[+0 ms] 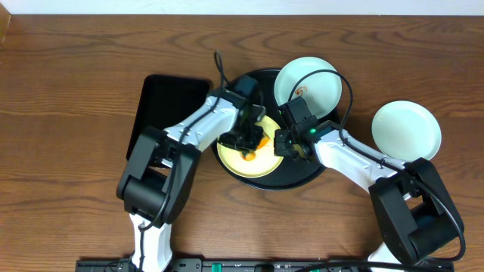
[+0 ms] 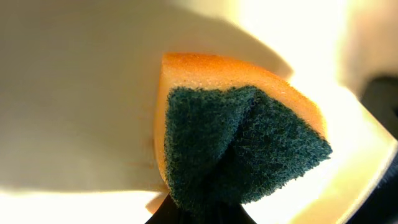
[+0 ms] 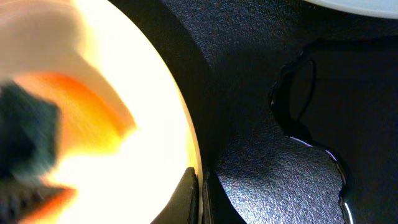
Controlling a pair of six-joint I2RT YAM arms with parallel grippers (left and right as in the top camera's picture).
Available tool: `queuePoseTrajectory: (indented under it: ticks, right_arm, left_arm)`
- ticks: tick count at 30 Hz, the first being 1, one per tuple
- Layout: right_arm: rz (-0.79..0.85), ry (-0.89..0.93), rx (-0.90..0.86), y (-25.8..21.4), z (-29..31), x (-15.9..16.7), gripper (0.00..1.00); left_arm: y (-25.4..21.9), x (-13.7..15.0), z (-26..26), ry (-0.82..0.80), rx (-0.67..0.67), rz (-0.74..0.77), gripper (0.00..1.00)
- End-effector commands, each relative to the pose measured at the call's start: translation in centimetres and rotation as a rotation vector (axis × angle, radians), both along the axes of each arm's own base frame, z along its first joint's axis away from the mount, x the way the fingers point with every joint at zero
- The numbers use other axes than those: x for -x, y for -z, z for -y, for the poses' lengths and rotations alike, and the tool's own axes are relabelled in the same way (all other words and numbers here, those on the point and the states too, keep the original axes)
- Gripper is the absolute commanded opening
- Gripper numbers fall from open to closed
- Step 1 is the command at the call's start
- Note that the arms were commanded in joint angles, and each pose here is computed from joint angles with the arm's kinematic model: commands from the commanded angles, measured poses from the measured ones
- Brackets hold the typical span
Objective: Clean dirty plates on tray and stack at the side
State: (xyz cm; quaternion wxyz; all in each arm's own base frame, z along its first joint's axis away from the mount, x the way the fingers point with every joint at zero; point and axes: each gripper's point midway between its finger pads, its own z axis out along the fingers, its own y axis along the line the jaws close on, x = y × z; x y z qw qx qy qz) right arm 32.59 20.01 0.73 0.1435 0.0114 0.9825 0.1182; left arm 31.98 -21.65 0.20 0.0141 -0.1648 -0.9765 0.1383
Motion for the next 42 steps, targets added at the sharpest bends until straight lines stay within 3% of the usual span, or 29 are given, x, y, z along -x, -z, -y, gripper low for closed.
queuePoseTrajectory:
  ticks: [1, 10, 17, 23, 33, 42]
  right_arm:
    - [-0.016, -0.003, 0.014, 0.4, 0.0, 0.5, 0.01]
    - [-0.017, -0.003, 0.014, 0.4, 0.0, 0.5, 0.01]
    - [-0.018, -0.003, 0.015, 0.4, 0.0, 0.5, 0.01]
    - [-0.002, 0.008, 0.052, 0.4, 0.6, 0.3, 0.01]
    - [0.130, -0.093, 0.145, -2.1, 1.7, -1.2, 0.01]
    - [0.358, -0.192, 0.247, -8.3, 2.9, -3.2, 0.01]
  left_arm:
    - [3.2, -1.0, -4.9, -0.065, -0.183, 0.008, 0.08]
    - [0.1, -2.2, -3.9, -0.065, -0.050, 0.029, 0.08]
    - [-8.2, -4.2, -3.0, -0.076, 0.068, 0.238, 0.08]
    - [-13.1, -5.8, -6.1, -0.160, 0.102, 0.363, 0.08]
    - [-13.2, -8.1, -15.0, -0.385, 0.060, 0.370, 0.13]
    - [-11.1, -8.8, -18.5, -0.470, 0.038, 0.345, 0.15]
